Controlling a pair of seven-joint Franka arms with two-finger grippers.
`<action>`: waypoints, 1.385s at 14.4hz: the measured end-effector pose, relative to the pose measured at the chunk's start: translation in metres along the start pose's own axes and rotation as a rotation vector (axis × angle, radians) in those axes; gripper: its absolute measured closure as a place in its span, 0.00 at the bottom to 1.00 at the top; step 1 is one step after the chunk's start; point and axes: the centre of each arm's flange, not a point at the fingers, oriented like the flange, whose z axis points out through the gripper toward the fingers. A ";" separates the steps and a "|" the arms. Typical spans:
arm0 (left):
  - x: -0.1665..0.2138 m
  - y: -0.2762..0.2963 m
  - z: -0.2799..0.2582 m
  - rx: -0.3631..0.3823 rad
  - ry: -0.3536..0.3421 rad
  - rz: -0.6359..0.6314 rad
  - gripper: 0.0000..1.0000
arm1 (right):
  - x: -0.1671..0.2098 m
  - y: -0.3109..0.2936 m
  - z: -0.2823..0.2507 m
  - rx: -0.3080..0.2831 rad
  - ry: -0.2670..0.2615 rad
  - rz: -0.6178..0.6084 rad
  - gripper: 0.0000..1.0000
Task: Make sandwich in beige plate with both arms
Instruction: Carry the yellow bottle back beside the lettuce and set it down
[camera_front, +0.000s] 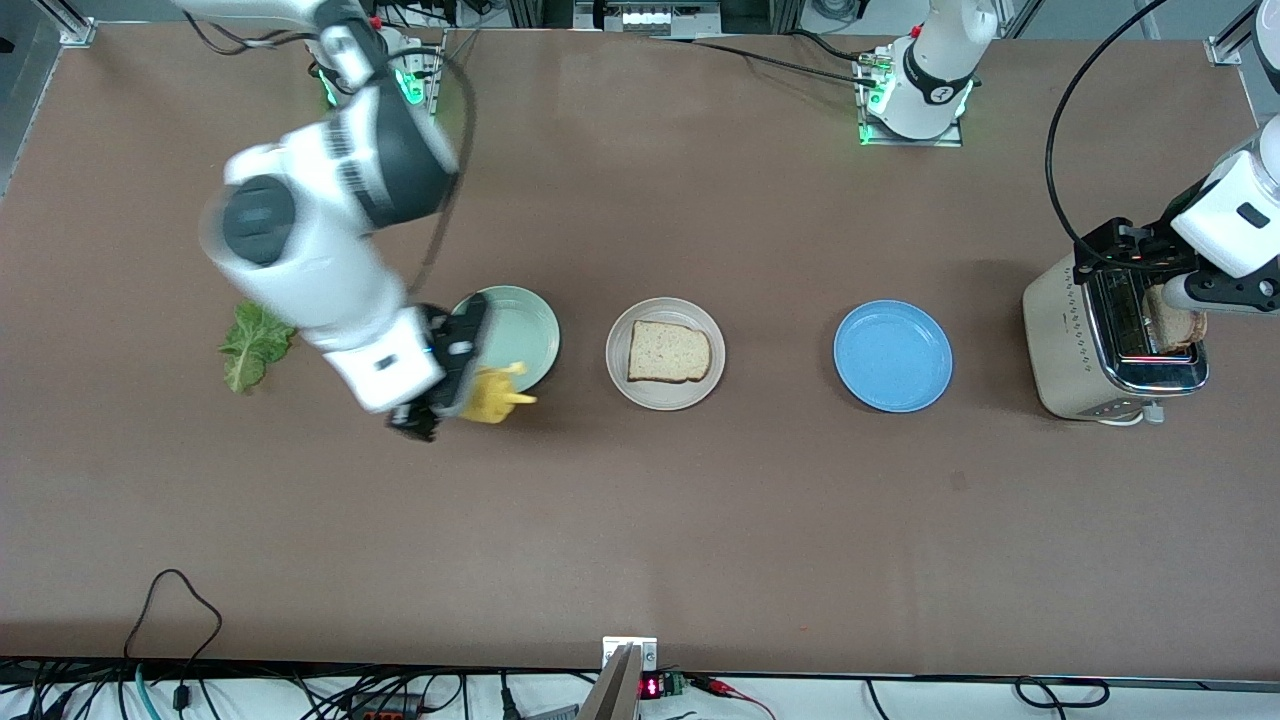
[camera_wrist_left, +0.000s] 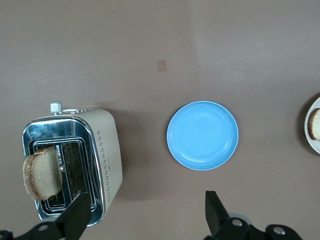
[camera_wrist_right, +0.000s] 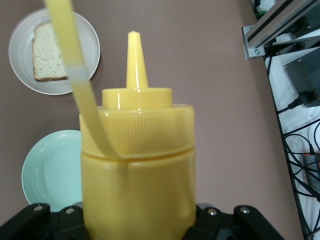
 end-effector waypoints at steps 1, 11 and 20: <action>0.000 0.000 0.000 0.000 0.000 0.000 0.00 | -0.020 0.010 -0.007 0.031 0.046 0.006 0.58; 0.000 0.000 0.000 0.000 0.000 0.000 0.00 | -0.184 0.035 -0.003 0.226 0.535 0.010 0.58; 0.000 0.000 0.000 0.000 -0.001 0.000 0.00 | -0.314 -0.045 0.115 0.223 0.937 -0.039 0.58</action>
